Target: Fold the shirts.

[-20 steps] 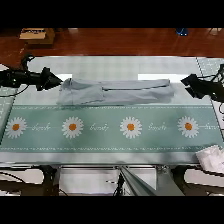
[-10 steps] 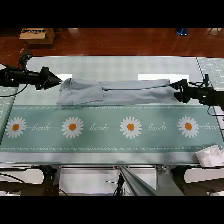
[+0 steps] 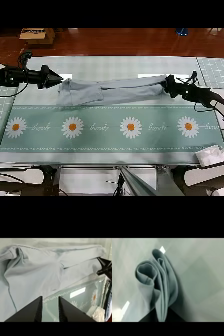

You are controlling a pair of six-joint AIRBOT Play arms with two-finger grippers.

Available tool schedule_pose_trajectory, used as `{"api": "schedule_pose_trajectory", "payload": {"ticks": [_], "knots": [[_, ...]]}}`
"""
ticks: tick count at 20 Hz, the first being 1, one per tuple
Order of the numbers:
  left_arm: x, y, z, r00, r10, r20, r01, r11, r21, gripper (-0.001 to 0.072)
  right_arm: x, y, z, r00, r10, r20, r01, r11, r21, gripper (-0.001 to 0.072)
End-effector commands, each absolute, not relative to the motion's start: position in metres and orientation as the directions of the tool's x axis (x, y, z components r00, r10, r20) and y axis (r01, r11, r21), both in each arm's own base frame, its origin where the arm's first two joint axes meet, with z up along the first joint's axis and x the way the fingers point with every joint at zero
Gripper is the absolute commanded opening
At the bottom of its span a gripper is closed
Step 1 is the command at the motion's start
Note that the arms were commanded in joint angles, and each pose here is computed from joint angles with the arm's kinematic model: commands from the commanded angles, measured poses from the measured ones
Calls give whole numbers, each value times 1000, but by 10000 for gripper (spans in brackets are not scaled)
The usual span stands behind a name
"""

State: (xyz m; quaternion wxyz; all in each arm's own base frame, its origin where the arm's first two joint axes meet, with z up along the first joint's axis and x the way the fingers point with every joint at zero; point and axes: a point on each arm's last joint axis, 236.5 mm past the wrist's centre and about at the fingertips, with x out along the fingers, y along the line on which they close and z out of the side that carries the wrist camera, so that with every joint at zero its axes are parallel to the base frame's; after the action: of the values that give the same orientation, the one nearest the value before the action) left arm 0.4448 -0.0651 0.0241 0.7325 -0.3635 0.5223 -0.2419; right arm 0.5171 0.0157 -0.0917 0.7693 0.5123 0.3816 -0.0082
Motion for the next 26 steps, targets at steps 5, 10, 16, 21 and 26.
{"api": "schedule_pose_trajectory", "payload": {"ticks": [5,10,16,21,26], "knots": [[432,-83,34,280,-779,-562,6,587,-810,79,528,29,-11,756,428,-496,195,576,794,25],[435,-149,65,251,-867,-431,94,465,-881,24,491,39,44,708,456,-539,93,696,712,25],[417,-254,62,164,-889,-428,190,455,-870,24,446,56,94,665,496,-559,-12,755,655,25],[388,-321,49,85,-891,-447,247,453,-857,24,416,63,139,684,495,-536,-62,772,633,25],[357,-367,24,-9,-884,-467,246,450,-858,24,390,61,158,687,462,-561,-67,809,584,25]]}}
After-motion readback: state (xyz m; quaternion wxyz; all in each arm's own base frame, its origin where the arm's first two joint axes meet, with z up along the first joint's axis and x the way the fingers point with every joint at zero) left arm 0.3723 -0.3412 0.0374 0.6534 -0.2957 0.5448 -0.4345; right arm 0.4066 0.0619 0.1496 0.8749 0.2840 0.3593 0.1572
